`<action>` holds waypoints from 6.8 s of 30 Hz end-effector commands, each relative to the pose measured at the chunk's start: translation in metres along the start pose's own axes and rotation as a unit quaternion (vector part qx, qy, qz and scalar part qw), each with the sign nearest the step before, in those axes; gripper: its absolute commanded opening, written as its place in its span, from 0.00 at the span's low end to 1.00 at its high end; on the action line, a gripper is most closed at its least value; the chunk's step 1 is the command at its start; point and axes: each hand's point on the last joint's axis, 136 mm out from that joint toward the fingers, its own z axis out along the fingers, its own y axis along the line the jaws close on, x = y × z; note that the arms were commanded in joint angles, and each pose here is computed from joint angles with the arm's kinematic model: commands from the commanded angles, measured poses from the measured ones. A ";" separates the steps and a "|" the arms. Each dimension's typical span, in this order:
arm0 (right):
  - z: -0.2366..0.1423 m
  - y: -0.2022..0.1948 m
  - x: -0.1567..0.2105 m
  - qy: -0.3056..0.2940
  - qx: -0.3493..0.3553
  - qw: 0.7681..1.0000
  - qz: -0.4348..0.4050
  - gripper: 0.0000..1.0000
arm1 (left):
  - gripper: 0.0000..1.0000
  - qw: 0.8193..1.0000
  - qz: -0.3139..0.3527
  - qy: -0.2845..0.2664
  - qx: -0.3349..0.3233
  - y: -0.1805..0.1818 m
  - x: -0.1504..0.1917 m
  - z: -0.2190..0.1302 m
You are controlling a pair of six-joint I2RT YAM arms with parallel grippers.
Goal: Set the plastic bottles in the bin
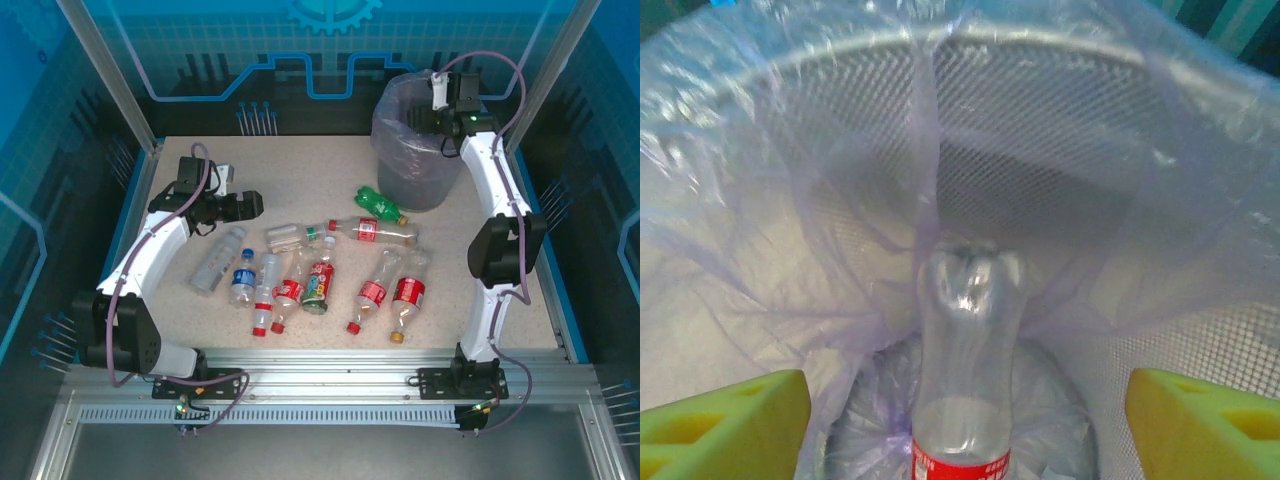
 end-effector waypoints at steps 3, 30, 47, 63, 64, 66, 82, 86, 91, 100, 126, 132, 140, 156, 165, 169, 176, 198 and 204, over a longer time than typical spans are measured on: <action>-0.033 -0.007 -0.028 -0.023 0.004 1.000 0.000 0.84 | 0.99 1.000 0.019 0.017 -0.013 0.003 0.009 -0.002; -0.158 0.041 0.085 0.034 -0.080 0.993 0.080 0.88 | 0.97 0.936 0.022 0.299 -0.185 0.108 0.114 -0.005; -0.153 0.037 0.108 0.039 -0.088 0.990 0.099 0.88 | 0.87 0.899 -0.011 0.403 -0.169 0.123 0.164 0.026; -0.156 0.050 0.113 0.048 -0.122 0.984 0.119 0.88 | 0.60 0.937 0.004 0.309 -0.163 0.107 0.104 0.017; -0.158 0.056 0.113 0.048 -0.130 0.983 0.117 0.88 | 0.60 0.943 0.010 0.291 -0.159 0.102 0.092 0.014; -0.161 0.070 0.112 0.050 -0.147 0.981 0.112 0.88 | 0.60 0.954 0.030 0.259 -0.148 0.086 0.067 0.008; -0.185 0.241 0.098 0.017 -0.428 0.900 0.080 0.88 | 0.61 0.957 0.147 0.117 0.222 -0.128 0.014 0.001; -0.176 0.268 0.100 0.020 -0.461 0.883 0.085 0.88 | 0.61 0.939 0.146 0.126 0.285 -0.145 0.028 -0.004; -0.165 0.294 0.103 0.029 -0.489 0.867 0.094 0.88 | 0.61 0.927 0.147 0.141 0.315 -0.154 0.042 -0.003; -0.132 0.309 0.111 0.037 -0.483 0.869 0.103 0.88 | 0.60 0.906 0.138 0.158 0.366 -0.180 0.050 -0.012; -0.135 0.300 0.083 0.012 -0.474 0.873 0.110 0.59 | 0.99 0.910 0.170 0.109 0.363 -0.185 0.045 -0.028; -0.143 0.257 0.052 -0.031 -0.393 0.916 0.077 0.58 | 0.99 0.919 0.193 0.076 0.335 -0.173 0.039 -0.041; -0.175 0.181 -0.010 -0.121 -0.252 0.960 0.027 0.55 | 0.99 0.959 0.135 0.042 0.246 -0.127 0.008 -0.032; -0.172 0.024 -0.109 -0.237 0.056 0.970 -0.010 0.54 | 0.99 0.988 0.127 0.068 -0.049 -0.019 0.000 -0.007; -0.089 -0.010 -0.084 -0.131 0.116 0.984 -0.029 0.54 | 0.99 0.984 0.146 0.084 -0.066 -0.012 0.005 -0.009; -0.054 -0.013 -0.058 -0.066 0.094 0.993 -0.014 0.54 | 0.99 0.983 0.147 0.089 -0.071 -0.010 0.007 -0.009; -0.014 -0.012 -0.020 0.009 0.066 0.998 0.007 0.55 | 0.99 0.981 0.148 0.104 -0.075 -0.007 0.011 -0.005; 0.027 -0.028 0.029 0.090 0.061 0.994 0.008 0.79 | 0.99 0.974 0.157 0.138 -0.085 0.001 0.022 0.002; 0.007 -0.030 0.013 0.071 0.052 0.996 0.010 0.87 | 0.99 0.972 0.162 0.147 -0.087 0.003 0.025 0.003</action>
